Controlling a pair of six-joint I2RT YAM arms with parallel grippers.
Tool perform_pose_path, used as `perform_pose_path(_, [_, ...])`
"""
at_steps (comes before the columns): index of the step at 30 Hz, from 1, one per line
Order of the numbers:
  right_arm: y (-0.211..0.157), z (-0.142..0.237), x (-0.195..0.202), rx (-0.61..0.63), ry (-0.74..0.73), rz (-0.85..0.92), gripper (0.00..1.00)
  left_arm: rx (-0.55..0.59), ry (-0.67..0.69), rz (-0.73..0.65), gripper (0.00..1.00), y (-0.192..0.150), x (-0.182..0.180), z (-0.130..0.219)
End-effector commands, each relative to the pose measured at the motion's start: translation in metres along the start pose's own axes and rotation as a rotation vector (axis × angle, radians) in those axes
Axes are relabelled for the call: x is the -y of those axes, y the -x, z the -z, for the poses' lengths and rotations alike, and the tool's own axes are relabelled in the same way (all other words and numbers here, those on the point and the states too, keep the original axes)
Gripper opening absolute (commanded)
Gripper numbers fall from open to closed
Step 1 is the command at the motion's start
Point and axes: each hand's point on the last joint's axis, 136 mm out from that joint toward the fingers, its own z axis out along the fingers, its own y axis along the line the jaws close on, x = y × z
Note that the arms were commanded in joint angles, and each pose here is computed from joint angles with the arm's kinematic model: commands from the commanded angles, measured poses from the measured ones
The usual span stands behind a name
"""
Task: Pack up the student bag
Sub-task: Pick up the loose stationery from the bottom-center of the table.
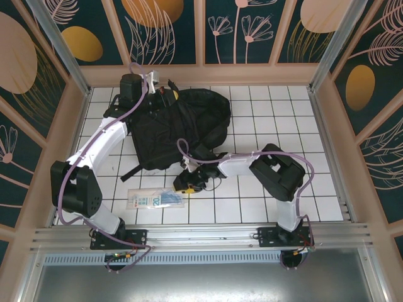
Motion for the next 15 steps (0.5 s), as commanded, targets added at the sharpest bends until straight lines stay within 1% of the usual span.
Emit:
perform_pose_path(1, [0.005,-0.003,0.008,0.031,-0.217,0.161,0.54,0.048,-0.066,-0.048,0.00,0.013,0.022,0.012])
perform_pose_path(4, [0.014,0.014,-0.007,0.105,-0.381,0.325,0.60,0.051,-0.067,-0.049,0.00,0.015,0.024,0.013])
perform_pose_path(7, [0.018,0.017,-0.018,0.129,-0.520,0.478,0.71,0.057,-0.068,-0.055,0.00,0.017,0.027,0.016])
perform_pose_path(10, [0.021,0.008,-0.024,0.116,-0.592,0.593,0.80,0.063,-0.058,-0.060,0.00,0.020,0.027,0.018])
perform_pose_path(15, [0.022,-0.018,-0.036,0.074,-0.667,0.811,0.91,0.079,-0.058,-0.064,0.00,0.026,0.030,0.025])
